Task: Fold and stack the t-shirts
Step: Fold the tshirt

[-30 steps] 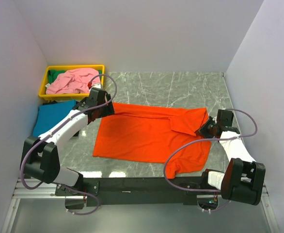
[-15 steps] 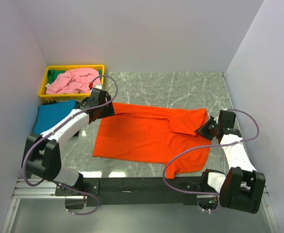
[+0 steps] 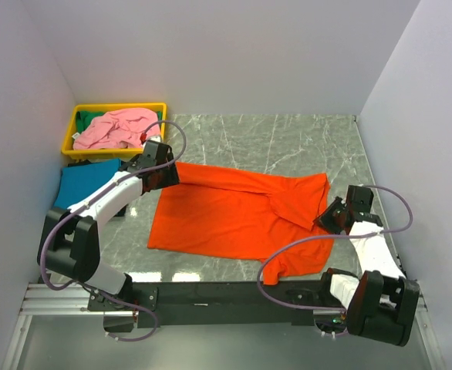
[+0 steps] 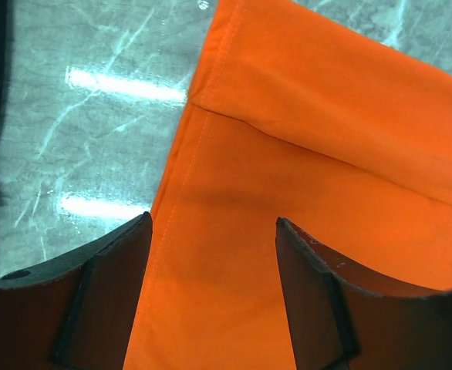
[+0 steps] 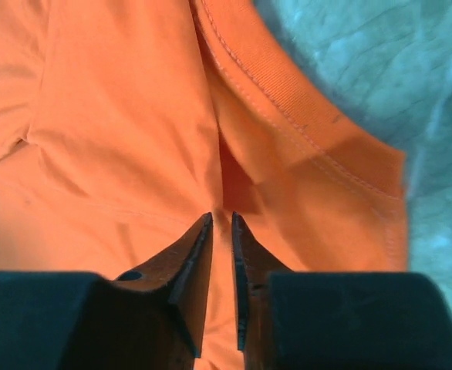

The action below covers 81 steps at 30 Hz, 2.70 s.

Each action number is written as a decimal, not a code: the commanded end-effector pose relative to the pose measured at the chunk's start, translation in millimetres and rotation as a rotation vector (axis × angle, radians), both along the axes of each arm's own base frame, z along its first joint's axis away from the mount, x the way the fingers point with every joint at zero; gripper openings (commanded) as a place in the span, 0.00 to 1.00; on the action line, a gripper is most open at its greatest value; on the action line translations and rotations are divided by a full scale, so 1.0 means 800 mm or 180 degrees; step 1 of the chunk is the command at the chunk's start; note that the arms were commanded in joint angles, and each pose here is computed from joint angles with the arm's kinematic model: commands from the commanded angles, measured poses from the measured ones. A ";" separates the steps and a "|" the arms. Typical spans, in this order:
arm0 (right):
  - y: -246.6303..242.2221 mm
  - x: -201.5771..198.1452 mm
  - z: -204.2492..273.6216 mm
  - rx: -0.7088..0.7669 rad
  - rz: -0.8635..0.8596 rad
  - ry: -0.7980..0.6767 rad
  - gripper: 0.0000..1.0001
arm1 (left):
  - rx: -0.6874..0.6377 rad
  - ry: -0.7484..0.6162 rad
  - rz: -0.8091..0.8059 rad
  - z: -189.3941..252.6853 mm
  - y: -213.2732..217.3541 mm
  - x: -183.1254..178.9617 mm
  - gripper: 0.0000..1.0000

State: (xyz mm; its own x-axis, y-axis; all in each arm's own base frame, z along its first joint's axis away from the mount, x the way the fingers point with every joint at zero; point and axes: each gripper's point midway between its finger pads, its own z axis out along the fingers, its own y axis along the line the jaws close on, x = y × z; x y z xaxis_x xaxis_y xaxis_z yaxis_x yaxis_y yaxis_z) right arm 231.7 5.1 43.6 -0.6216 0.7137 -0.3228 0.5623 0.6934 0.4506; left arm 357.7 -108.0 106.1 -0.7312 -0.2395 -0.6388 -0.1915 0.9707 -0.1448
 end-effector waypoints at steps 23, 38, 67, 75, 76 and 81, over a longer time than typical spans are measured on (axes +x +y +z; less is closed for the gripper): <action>0.167 0.083 0.039 -0.1845 0.1773 -0.0304 0.39 | 0.0002 -0.0136 0.0110 0.019 0.007 0.015 0.72; 0.173 0.110 -0.012 -0.2246 0.1820 0.0121 0.38 | 0.0000 -0.0140 0.0123 0.021 0.009 0.016 0.71; 0.191 0.054 0.006 -0.1775 0.2763 0.0638 0.24 | 0.0071 -0.0067 0.0214 0.011 0.019 0.017 0.72; 0.143 0.105 0.059 -0.1070 0.1989 -0.0077 0.48 | -0.0153 -0.0019 0.0494 0.003 0.041 0.045 0.71; 0.112 0.119 0.071 -0.0973 0.1683 -0.0194 0.49 | -0.0174 -0.0015 0.0499 0.002 0.040 0.049 0.71; 0.024 0.159 0.087 -0.0555 0.0659 -0.0643 0.52 | -0.0267 -0.0035 0.0440 0.006 0.028 0.077 0.72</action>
State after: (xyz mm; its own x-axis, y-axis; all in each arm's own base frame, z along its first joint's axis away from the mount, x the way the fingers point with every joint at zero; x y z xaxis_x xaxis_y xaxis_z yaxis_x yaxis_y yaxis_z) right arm 335.9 39.4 95.1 -0.7781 0.3592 -0.5153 0.2676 0.9317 0.2455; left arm 397.3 -70.7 85.2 -0.7193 -0.3702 -0.5878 -0.3538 0.9234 -0.1488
